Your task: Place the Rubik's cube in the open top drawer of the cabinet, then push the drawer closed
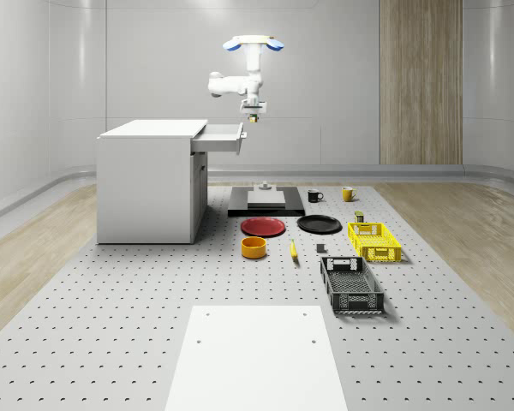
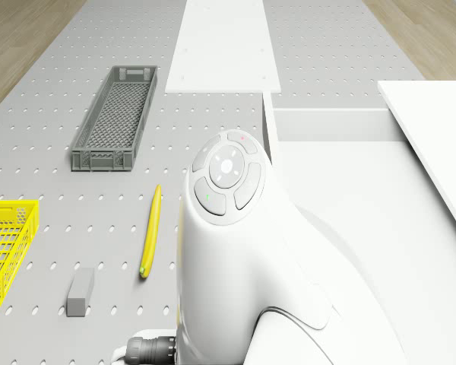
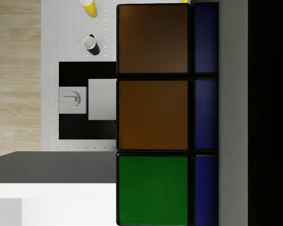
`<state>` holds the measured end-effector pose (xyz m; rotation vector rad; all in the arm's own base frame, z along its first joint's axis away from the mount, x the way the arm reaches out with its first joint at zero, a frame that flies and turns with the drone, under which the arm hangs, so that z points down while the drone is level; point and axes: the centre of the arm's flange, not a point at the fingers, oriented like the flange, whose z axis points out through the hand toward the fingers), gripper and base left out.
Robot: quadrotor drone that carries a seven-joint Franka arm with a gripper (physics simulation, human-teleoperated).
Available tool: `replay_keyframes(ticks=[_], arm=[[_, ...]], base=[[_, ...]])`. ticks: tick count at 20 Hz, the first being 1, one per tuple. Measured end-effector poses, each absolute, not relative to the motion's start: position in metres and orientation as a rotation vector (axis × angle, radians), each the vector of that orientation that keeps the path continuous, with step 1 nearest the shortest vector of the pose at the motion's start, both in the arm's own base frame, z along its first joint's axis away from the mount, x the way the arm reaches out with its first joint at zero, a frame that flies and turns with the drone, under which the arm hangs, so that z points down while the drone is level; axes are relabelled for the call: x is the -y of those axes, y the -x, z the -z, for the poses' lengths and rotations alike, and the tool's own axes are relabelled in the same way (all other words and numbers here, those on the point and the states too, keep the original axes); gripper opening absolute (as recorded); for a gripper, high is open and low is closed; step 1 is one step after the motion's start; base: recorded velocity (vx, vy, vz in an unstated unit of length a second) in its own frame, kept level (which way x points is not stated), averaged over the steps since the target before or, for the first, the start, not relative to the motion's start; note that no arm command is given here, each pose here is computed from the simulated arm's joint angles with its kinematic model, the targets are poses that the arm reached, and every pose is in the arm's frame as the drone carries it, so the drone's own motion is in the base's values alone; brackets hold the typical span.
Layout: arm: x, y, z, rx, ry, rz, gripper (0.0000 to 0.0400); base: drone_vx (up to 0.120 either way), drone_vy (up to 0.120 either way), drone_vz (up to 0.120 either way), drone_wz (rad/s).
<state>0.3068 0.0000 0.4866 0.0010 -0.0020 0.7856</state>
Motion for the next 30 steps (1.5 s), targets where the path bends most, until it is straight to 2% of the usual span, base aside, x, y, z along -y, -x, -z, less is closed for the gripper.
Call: replay_keyframes(ticks=[30], arm=[[0.0000, -0.3068, -0.4866, 0.002, -0.001, -0.786, 0.0325]], base=[[0.000, -0.120, 0.000, 0.000]])
